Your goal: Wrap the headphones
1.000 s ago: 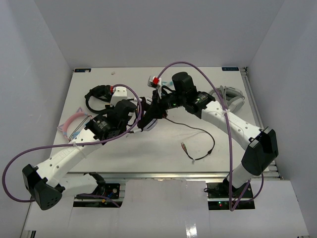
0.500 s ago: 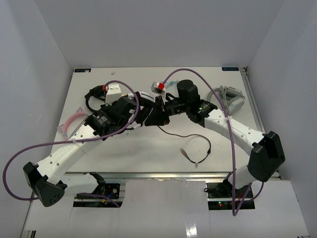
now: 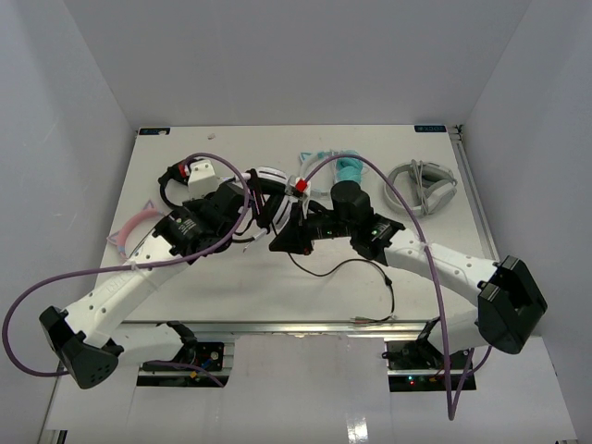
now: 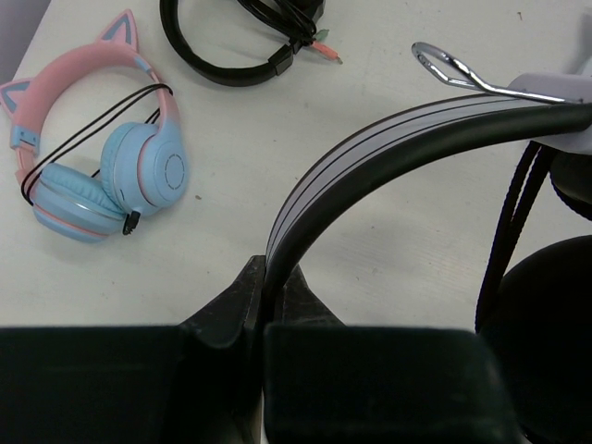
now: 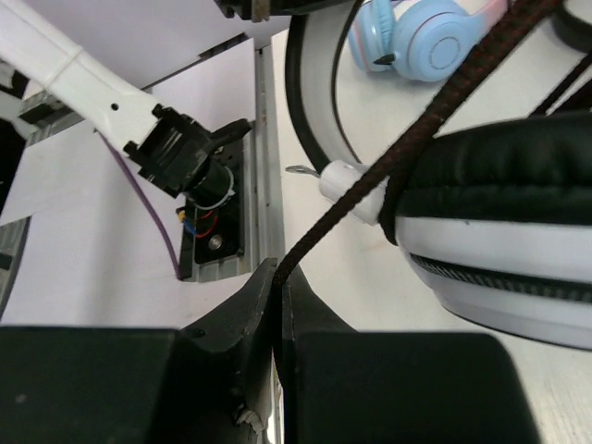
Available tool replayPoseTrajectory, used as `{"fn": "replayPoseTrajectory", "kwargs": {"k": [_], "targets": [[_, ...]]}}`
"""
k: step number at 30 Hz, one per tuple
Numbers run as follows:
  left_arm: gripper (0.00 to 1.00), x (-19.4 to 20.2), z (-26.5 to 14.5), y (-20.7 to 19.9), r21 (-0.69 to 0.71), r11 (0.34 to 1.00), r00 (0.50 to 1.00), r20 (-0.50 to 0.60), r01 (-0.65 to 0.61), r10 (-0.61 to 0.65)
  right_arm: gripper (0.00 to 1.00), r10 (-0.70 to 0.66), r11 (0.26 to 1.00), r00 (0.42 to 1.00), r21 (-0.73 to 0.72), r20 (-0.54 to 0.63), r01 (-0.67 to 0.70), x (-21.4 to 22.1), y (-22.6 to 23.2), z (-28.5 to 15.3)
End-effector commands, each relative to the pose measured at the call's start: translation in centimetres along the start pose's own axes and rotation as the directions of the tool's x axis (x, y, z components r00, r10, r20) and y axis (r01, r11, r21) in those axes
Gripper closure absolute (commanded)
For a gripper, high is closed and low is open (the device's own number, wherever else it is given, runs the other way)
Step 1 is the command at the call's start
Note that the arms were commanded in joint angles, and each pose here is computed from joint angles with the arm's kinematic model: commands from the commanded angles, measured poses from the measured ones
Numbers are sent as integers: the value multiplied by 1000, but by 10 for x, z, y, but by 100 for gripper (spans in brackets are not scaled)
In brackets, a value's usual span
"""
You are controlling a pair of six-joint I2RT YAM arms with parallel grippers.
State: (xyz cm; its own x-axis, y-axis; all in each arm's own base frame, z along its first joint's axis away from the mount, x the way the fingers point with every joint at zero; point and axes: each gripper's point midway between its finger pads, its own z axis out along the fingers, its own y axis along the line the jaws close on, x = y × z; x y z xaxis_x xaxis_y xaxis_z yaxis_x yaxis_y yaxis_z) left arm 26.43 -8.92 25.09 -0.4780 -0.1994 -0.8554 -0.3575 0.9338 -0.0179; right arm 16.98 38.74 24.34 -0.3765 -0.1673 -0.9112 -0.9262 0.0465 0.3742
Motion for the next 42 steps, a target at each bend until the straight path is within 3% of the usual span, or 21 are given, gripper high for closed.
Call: {"fn": "replayPoseTrajectory", "kwargs": {"k": [1,11,17,26,34,42], "targets": [[100,-32,-19,-5,97,965,966,58,244,-251,92,-65,986,994,161,91,50,-15,-9,-5],[100,-27,-32,-15,190,931,949,-23,313,-314,92,-128,921,987,381,94,83,10,-37,-7],[100,-29,-40,-16,219,911,936,-45,350,-348,90,-185,921,974,370,130,126,12,-37,-1],[100,-31,-42,-18,229,900,928,-55,370,-367,75,-293,903,940,373,173,213,17,-26,0],[100,-42,-59,-22,296,863,912,-89,409,-401,65,-393,866,906,395,157,307,22,-31,-2],[100,-53,-81,-26,383,809,893,-137,446,-428,64,-446,814,891,450,82,367,38,-59,9]]}}
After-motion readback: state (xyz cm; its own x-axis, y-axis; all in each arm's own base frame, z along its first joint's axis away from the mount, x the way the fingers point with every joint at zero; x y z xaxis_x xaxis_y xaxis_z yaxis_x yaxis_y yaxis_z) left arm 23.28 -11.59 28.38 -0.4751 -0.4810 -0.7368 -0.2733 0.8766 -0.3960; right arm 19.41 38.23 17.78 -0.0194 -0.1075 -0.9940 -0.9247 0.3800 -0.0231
